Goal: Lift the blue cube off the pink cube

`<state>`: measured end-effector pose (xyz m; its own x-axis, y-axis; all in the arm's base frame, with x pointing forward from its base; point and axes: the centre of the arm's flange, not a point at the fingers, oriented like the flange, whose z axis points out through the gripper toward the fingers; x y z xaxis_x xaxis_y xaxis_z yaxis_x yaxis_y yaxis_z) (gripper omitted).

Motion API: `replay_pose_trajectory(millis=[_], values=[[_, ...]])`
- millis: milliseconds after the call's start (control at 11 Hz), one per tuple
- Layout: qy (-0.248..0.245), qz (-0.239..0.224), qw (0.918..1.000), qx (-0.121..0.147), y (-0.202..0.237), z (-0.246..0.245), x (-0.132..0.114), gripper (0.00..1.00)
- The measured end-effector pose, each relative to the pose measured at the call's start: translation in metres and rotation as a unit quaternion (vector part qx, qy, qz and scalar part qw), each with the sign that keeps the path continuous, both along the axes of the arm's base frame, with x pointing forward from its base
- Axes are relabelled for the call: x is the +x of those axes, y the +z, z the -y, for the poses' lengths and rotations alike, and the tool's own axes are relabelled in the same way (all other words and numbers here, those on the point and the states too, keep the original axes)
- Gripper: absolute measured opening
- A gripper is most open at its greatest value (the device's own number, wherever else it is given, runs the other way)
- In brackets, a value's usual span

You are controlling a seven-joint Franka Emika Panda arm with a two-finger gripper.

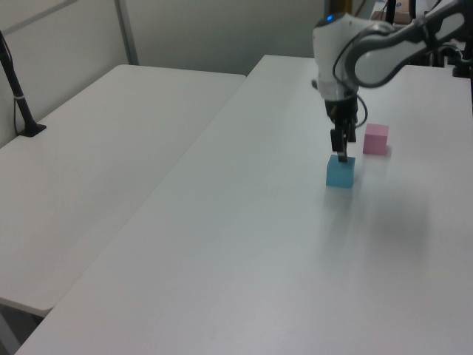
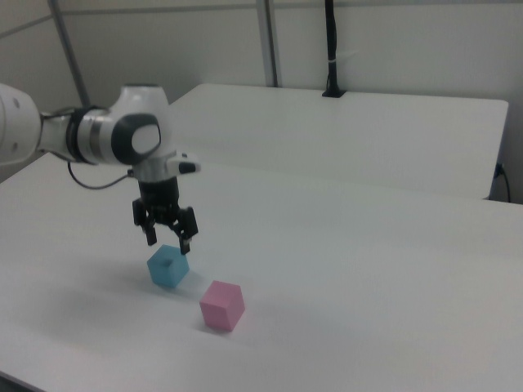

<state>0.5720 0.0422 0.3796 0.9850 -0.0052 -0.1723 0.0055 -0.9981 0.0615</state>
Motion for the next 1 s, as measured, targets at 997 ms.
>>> replay_pose_trajectory(millis=[997], values=[[-0.077,0.101,0.9917,-0.016,0.271,0.146,-0.06,1.0]])
